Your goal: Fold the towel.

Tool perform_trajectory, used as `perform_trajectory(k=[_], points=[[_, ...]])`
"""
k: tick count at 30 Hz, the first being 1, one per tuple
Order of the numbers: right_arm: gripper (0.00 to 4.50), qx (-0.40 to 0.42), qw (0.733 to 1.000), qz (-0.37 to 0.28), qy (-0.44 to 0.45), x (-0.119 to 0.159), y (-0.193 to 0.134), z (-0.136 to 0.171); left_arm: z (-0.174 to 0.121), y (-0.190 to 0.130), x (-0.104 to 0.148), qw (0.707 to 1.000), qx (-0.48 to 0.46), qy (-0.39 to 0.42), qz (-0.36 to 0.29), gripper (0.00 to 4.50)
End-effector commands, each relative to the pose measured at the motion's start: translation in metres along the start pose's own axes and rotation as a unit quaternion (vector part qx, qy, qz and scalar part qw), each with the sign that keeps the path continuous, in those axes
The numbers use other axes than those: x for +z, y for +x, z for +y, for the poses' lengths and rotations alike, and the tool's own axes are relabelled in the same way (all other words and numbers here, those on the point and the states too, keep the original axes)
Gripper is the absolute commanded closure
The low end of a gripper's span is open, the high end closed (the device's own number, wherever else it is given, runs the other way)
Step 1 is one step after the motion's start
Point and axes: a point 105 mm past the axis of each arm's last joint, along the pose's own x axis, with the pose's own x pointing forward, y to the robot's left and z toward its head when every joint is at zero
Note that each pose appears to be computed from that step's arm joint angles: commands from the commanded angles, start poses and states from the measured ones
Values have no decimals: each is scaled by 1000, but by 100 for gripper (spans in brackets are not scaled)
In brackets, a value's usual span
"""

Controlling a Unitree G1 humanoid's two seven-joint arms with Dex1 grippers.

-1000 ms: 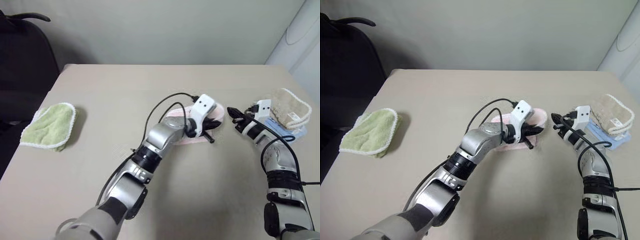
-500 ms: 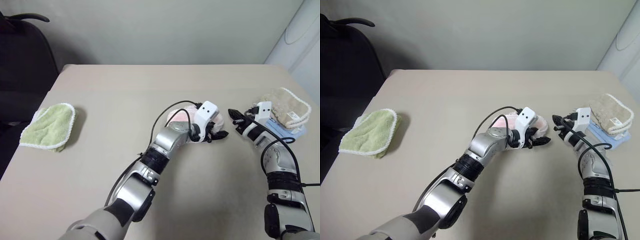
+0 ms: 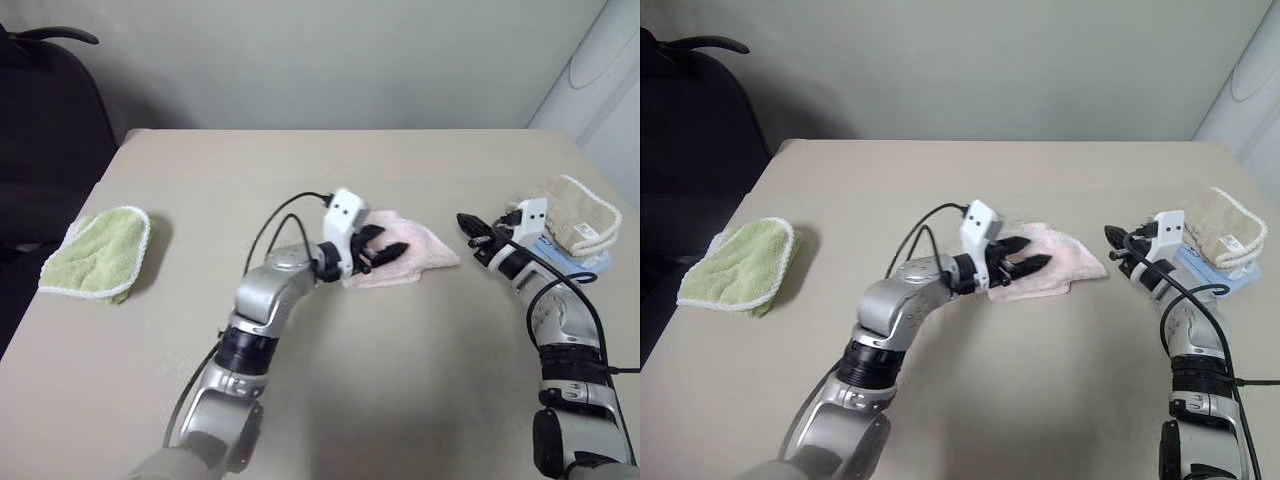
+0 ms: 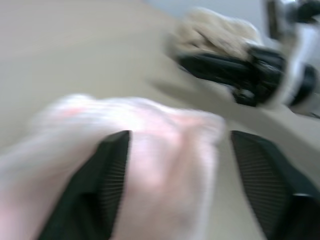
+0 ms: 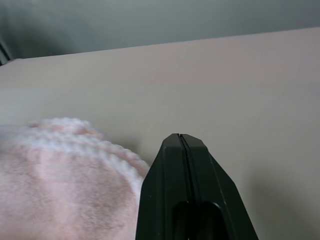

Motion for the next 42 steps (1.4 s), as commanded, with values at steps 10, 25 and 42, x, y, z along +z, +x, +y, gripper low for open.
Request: perform_trajectory(k=[10,25,42], points=[[450,166,982,81,-41,-20,25,82,11,-9,-29,997,-5,38,71,443],[450,139,986,83,-49,-39,20,72,30,-31,-18,994,34,-100,-34,443],[450,98,992,19,-78,5,15,48,49,-57,-54,946,79,-314,12,98]])
